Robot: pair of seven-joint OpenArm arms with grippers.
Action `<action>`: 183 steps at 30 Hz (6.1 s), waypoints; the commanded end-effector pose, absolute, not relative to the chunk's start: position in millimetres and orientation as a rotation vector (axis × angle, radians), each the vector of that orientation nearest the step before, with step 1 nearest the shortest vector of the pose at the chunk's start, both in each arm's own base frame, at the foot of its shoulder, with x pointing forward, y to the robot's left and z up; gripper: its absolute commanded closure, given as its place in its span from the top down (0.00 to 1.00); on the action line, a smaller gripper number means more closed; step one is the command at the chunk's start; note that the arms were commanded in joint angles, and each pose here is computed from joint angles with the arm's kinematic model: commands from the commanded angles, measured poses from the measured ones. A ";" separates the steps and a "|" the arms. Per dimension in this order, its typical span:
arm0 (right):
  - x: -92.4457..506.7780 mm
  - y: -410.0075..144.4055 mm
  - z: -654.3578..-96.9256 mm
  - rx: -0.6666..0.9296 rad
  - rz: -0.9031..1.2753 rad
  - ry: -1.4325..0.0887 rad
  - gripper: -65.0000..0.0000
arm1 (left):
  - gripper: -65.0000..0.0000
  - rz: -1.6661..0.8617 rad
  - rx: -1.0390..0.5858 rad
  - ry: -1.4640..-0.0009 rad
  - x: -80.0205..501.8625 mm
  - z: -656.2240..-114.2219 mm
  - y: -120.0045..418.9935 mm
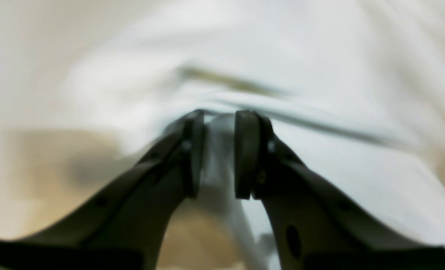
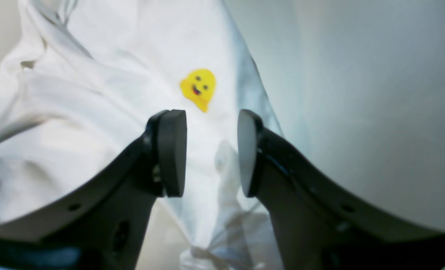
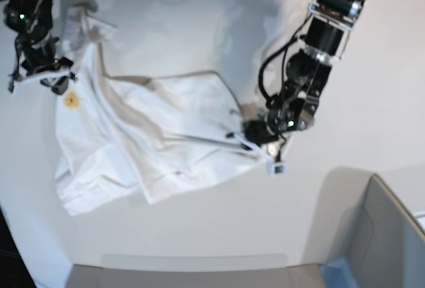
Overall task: Layout the t-shirt on the table in an organized manner, then fold the t-shirt properly
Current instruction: 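Pull the grasped fabric with the left gripper away from the right gripper, then hold the shirt corner with the left gripper, keeping it spread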
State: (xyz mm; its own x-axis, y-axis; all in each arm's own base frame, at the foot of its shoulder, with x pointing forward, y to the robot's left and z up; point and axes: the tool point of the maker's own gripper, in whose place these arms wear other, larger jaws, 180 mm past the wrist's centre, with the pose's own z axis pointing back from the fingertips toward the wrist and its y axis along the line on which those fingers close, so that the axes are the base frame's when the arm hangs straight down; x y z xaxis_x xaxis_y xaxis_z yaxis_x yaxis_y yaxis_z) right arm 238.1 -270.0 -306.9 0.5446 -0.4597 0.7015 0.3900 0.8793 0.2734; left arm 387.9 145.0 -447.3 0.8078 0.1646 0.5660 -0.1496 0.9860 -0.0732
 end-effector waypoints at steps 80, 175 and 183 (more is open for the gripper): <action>268.5 -239.5 -292.9 0.129 -0.332 -0.898 0.35 | 0.35 0.620 0.160 -0.487 296.4 -395.0 210.0; 260.9 -238.5 -300.6 0.129 -0.337 -0.871 0.35 | 0.05 0.517 0.333 -0.752 323.2 -354.4 249.7; 260.9 -238.5 -300.6 0.129 -0.337 -0.871 0.35 | 0.09 0.511 0.324 -0.731 318.9 -358.3 246.4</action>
